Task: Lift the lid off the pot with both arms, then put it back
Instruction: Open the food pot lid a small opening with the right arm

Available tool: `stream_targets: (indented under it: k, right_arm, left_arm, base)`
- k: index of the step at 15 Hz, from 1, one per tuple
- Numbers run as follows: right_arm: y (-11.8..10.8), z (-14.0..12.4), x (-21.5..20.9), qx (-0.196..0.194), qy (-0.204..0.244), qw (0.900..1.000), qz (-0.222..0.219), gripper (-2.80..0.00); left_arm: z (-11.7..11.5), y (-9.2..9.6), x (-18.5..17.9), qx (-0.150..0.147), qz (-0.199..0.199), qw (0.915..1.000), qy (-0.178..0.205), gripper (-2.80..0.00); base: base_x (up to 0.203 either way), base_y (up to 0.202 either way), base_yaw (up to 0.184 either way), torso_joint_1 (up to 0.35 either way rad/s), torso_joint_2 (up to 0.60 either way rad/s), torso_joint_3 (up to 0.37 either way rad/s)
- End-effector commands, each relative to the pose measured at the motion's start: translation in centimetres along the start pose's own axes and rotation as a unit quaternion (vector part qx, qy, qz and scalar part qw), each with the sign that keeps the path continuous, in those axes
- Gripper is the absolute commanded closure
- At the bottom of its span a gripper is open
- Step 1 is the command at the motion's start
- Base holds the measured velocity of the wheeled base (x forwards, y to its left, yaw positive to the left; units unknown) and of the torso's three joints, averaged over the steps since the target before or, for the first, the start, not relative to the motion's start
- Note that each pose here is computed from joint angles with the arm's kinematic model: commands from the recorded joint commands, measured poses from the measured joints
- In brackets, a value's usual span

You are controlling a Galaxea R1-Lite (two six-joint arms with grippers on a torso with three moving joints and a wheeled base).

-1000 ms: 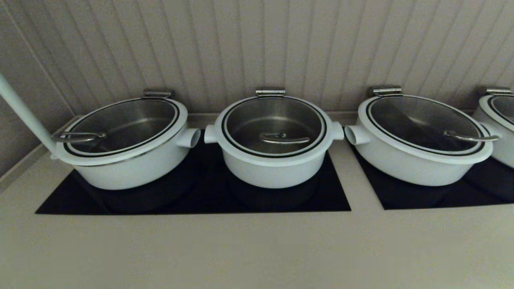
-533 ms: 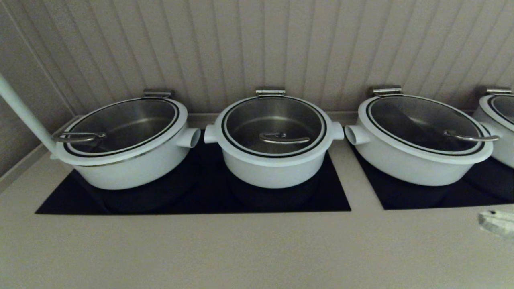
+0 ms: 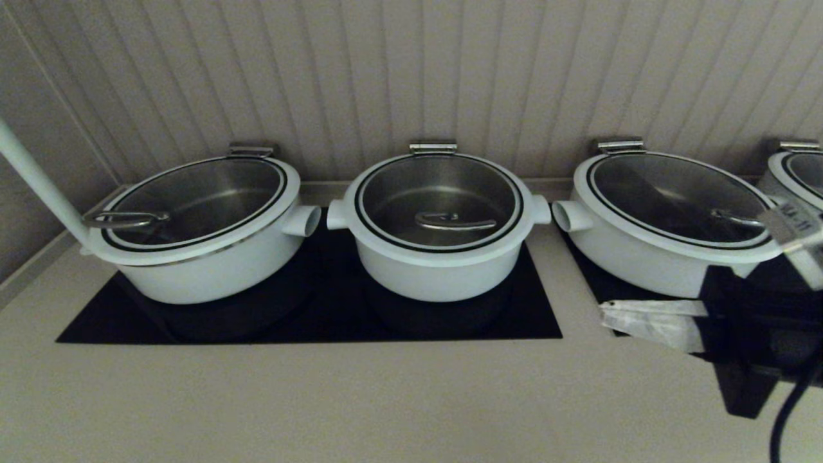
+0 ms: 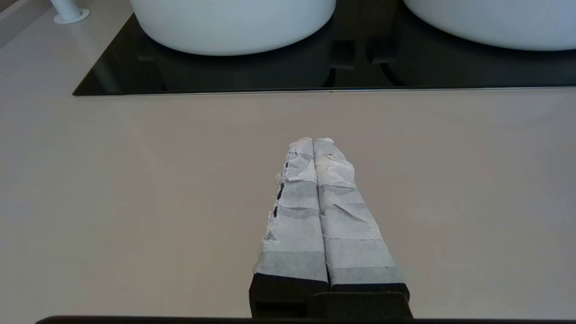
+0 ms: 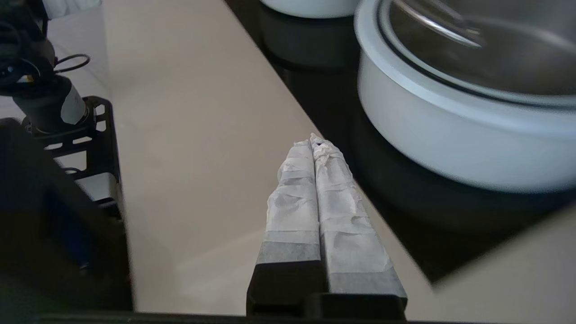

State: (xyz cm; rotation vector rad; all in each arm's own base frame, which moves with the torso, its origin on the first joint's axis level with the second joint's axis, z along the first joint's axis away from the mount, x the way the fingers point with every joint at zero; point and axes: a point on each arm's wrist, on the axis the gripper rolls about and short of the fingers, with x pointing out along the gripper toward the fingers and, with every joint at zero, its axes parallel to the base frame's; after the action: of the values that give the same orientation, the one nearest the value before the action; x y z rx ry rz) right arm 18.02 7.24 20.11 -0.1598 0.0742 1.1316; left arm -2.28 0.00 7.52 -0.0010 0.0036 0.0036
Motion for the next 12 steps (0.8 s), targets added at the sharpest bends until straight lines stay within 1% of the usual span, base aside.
stream_targets:
  k: [1, 3, 4, 5, 8, 9, 11, 12]
  right_arm:
    - [-2.1, -2.4, 4.3, 0.015, 0.015, 0.999, 0.034, 0.00]
    - [-3.2, -3.0, 6.7, -0.002, 0.000, 0.999, 0.038, 0.00]
    - [-3.9, -3.1, 8.0, -0.013, -0.009, 0.999, 0.033, 0.00]
    - [-4.7, -3.1, 9.2, -0.026, -0.019, 0.999, 0.021, 0.00]
    - [-7.2, -2.3, 12.0, -0.059, -0.045, 0.995, -0.060, 0.00]
    - [-7.8, -2.1, 12.5, -0.065, -0.052, 0.993, -0.079, 0.00]
    - [-8.4, -1.7, 13.2, -0.069, -0.060, 0.991, -0.101, 0.00]
    - [-8.2, -1.5, 13.6, -0.068, -0.062, 0.990, -0.103, 0.00]
  left_arm:
    - [0.0, 0.0, 0.0, 0.000, 0.000, 1.0000, 0.000, 0.00]
    - [0.0, 0.0, 0.0, 0.000, 0.000, 1.0000, 0.000, 0.00]
    - [0.0, 0.0, 0.0, 0.000, 0.000, 1.0000, 0.000, 0.00]
    - [0.0, 0.0, 0.0, -0.001, 0.000, 1.0000, 0.000, 0.00]
    - [0.0, 0.0, 0.0, -0.001, 0.000, 1.0000, 0.000, 0.00]
    - [0.0, 0.0, 0.0, -0.001, 0.000, 1.0000, 0.000, 0.00]
    - [0.0, 0.0, 0.0, -0.001, 0.000, 1.0000, 0.000, 0.00]
    - [0.0, 0.0, 0.0, -0.001, 0.000, 1.0000, 0.000, 0.00]
  base:
    - [0.000, 0.000, 0.000, 0.000, 0.00, 0.000]
    - [0.000, 0.000, 0.000, 0.000, 0.00, 0.000]
    - [0.000, 0.000, 0.000, 0.000, 0.00, 0.000]
    - [0.000, 0.000, 0.000, 0.000, 0.00, 0.000]
    - [0.000, 0.000, 0.000, 0.000, 0.00, 0.000]
    - [0.000, 0.000, 0.000, 0.000, 0.00, 0.000]
    - [0.000, 0.000, 0.000, 0.000, 0.00, 0.000]
    - [0.000, 0.000, 0.000, 0.000, 0.00, 0.000]
